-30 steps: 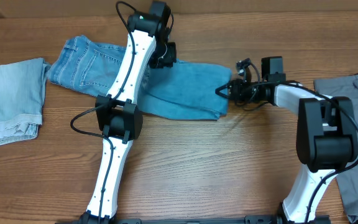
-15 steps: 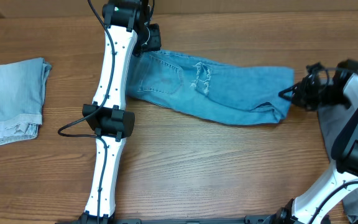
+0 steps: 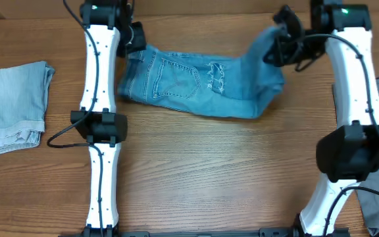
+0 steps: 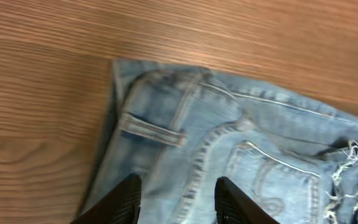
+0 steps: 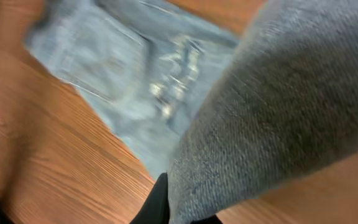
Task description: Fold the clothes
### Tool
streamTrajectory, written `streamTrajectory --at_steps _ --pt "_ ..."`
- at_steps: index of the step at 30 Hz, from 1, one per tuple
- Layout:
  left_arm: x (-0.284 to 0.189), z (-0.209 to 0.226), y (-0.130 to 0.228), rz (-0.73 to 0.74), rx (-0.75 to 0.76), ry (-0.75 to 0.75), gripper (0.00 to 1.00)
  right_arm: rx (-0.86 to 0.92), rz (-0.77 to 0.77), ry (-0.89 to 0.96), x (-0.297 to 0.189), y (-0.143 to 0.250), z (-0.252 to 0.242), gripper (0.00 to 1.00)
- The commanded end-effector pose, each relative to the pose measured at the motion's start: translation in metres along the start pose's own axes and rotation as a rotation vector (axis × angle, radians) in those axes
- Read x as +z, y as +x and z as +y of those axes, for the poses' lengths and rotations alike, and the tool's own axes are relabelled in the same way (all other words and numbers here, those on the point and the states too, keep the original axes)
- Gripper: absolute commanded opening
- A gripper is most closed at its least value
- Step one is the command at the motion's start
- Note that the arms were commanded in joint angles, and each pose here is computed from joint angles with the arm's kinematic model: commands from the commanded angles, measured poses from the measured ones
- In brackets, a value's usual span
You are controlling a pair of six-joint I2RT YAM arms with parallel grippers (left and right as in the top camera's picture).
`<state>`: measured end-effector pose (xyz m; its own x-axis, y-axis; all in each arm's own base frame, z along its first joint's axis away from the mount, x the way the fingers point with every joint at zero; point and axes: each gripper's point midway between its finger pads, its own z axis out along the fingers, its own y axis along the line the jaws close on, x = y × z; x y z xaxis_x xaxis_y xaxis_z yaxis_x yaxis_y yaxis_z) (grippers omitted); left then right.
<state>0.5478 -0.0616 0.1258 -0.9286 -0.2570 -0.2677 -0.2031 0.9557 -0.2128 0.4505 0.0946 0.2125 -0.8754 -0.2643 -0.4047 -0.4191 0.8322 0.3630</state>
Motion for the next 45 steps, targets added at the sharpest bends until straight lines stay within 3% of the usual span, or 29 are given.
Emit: streamTrajectory --at_steps 1,10,23,28,29,30,31,32,37,39,41,43,44,45 --pt "-0.022 0.014 -0.013 -0.050 -0.028 0.015 0.43 -0.113 -0.066 -0.040 -0.005 -0.026 0.064 0.04" --pt "-0.028 0.062 -0.015 -0.023 -0.037 -0.024 0.43 -0.252 -0.127 -0.079 0.050 -0.052 0.177 0.04" --pt "-0.029 0.065 -0.014 -0.009 -0.046 -0.004 0.46 -0.285 -0.106 -0.169 0.209 -0.053 0.234 0.04" --pt "-0.029 0.065 -0.014 -0.009 -0.046 -0.004 0.46 -0.310 -0.179 -0.210 0.223 -0.063 0.261 0.04" --pt "-0.029 0.065 -0.013 -0.008 -0.046 -0.005 0.47 -0.318 -0.195 -0.216 0.222 -0.066 0.265 0.16" --pt "-0.029 0.066 -0.013 -0.007 -0.047 -0.005 0.48 -0.312 -0.211 -0.225 0.222 -0.069 0.270 0.45" --pt "-0.029 0.066 -0.012 -0.001 -0.047 -0.007 0.49 -0.291 -0.226 -0.236 0.220 -0.073 0.273 0.99" --pt "-0.029 0.066 -0.011 0.002 -0.045 -0.008 0.49 -0.292 -0.229 -0.243 0.220 -0.073 0.274 1.00" --pt "-0.060 0.057 -0.014 -0.043 -0.014 0.037 0.44 -0.274 -0.262 -0.279 0.176 -0.093 0.268 1.00" --pt "-0.079 0.048 -0.015 -0.074 -0.004 0.071 0.33 -0.238 -0.253 -0.252 0.153 -0.096 0.251 1.00" --pt "-0.096 0.034 -0.015 -0.095 0.014 0.121 0.08 -0.190 -0.231 -0.221 0.133 -0.095 0.228 0.96" --pt "-0.103 0.022 -0.012 -0.097 0.029 0.166 0.04 -0.128 -0.185 -0.185 0.120 -0.087 0.201 0.84" --pt "-0.103 0.018 -0.011 -0.092 0.039 0.182 0.04 -0.099 -0.160 -0.171 0.118 -0.082 0.189 0.71" --pt "-0.100 0.013 -0.008 -0.077 0.043 0.203 0.04 -0.065 -0.129 -0.153 0.116 -0.076 0.175 0.50"
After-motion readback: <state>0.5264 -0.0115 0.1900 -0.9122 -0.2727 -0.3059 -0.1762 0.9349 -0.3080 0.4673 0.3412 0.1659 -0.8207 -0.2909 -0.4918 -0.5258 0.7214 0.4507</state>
